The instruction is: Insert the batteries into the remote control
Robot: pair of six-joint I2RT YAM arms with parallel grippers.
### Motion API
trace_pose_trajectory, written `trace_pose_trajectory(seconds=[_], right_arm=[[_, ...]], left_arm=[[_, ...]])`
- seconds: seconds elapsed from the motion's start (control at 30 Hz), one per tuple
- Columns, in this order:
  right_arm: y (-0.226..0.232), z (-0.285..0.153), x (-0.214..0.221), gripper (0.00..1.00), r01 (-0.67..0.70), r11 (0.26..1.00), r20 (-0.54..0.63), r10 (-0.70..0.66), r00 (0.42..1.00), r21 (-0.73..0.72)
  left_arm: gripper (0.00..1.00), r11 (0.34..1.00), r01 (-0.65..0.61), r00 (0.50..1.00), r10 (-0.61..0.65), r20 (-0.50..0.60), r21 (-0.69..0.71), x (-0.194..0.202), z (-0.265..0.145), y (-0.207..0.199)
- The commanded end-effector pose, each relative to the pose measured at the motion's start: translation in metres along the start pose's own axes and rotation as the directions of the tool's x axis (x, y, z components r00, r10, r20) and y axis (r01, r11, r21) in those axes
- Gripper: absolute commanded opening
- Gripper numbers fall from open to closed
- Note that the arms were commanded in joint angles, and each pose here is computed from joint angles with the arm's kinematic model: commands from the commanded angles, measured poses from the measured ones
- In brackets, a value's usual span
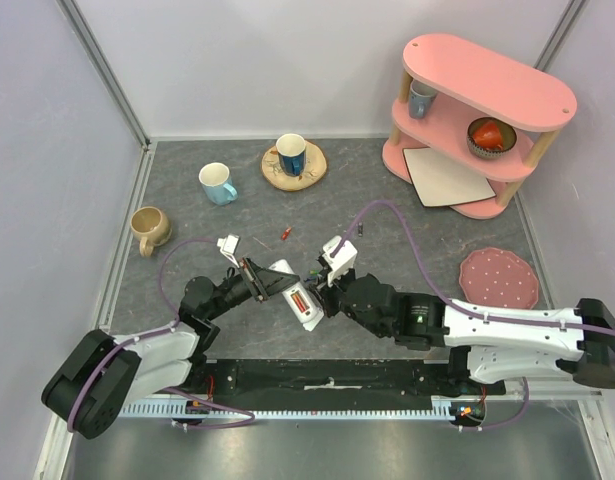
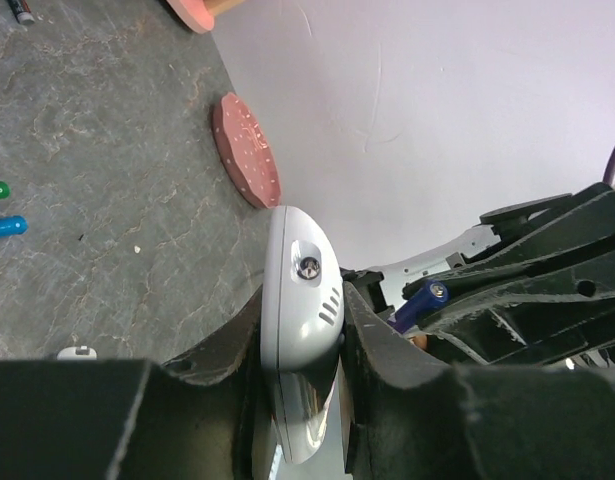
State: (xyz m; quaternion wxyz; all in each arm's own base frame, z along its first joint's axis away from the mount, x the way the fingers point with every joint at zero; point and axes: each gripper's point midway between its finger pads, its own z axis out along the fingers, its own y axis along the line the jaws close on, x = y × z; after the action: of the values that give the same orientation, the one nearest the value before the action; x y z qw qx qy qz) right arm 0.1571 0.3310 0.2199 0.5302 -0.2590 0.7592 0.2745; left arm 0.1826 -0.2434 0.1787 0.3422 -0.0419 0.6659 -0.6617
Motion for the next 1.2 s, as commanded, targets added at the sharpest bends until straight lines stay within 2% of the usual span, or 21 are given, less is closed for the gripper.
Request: trace_pose_trajectory(seconds=[0.0, 0.6, 1.17], right_arm=[[0.007, 0.005, -0.038, 0.00, -0.023, 0.999, 0.120, 0.018, 0.993, 0.037], [0.012, 0.012, -0.017, 0.00, 0.022, 0.995, 0.124, -0.035, 0.992, 0.102], [0.022, 0.023, 0.014, 0.00, 0.037, 0.996, 0.047, -0.040, 0.998, 0.079]], left_arm=[[0.02, 1.000, 0.026, 1.000, -0.026, 0.001, 0.005, 0.003, -0.003, -0.003], [0.02, 0.991, 0.129, 0.992, -0.128, 0.015, -0.048, -0.001, 0.001, 0.005], [0.02, 0.994, 0.106, 0.994, -0.106, 0.027, -0.009, -0.006, 0.002, -0.009]])
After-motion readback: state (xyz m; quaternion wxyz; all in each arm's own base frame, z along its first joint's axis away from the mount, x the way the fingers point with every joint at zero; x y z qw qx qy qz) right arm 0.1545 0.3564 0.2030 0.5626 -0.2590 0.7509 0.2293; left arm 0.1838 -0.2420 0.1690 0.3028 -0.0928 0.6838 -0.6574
